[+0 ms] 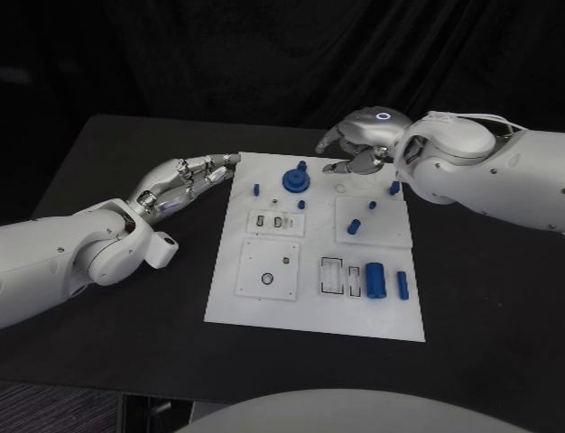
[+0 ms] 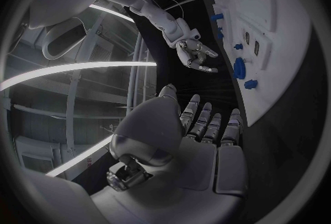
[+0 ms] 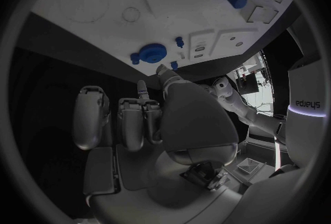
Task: Assemble the parts on the task board
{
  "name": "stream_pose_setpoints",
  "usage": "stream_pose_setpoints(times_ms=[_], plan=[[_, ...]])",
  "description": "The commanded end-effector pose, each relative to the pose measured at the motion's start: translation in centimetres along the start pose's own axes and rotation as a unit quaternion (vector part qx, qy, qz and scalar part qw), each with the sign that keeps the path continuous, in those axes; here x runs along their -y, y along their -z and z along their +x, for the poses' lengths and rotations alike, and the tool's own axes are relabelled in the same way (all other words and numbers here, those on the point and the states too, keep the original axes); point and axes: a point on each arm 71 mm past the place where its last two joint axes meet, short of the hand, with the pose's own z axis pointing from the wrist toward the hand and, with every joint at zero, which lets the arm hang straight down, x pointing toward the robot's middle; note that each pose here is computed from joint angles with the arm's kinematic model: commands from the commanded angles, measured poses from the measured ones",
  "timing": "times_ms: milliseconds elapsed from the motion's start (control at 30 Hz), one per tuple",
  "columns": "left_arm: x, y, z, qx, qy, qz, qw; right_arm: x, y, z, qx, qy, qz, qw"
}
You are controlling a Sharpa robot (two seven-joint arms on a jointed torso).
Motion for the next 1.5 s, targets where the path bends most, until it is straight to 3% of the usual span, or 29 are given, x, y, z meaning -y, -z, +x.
stream_pose_setpoints(times_ms=[33, 267, 433, 733, 1067, 1500], plan=[[0.56, 0.09, 0.07, 0.000, 0.003, 0.037, 0.999, 1.1, 1.7, -0.8, 0.019, 0.002, 0.019, 1.000], [0.57, 0.04, 0.17, -0.001, 0.004, 0.037, 0.999, 4.6, 5.6, -0.6, 0.003, -0.005, 0.075, 0.997], [0.53, 0.01, 0.18, -0.002, 0.004, 0.037, 0.999, 6.9, 8.2, 0.1, 0.004, -0.045, 0.120, 0.992], [0.46, 0.03, 0.09, -0.002, 0.004, 0.036, 0.999, 8.7, 10.6, 1.6, 0.000, -0.080, 0.162, 0.984], [0.39, 0.05, 0.03, -0.002, 0.004, 0.035, 0.999, 9.3, 11.3, 3.0, -0.015, -0.088, 0.183, 0.979], [0.34, 0.08, 0.03, -0.003, 0.005, 0.034, 0.999, 8.9, 10.8, 4.3, -0.032, -0.092, 0.184, 0.978]])
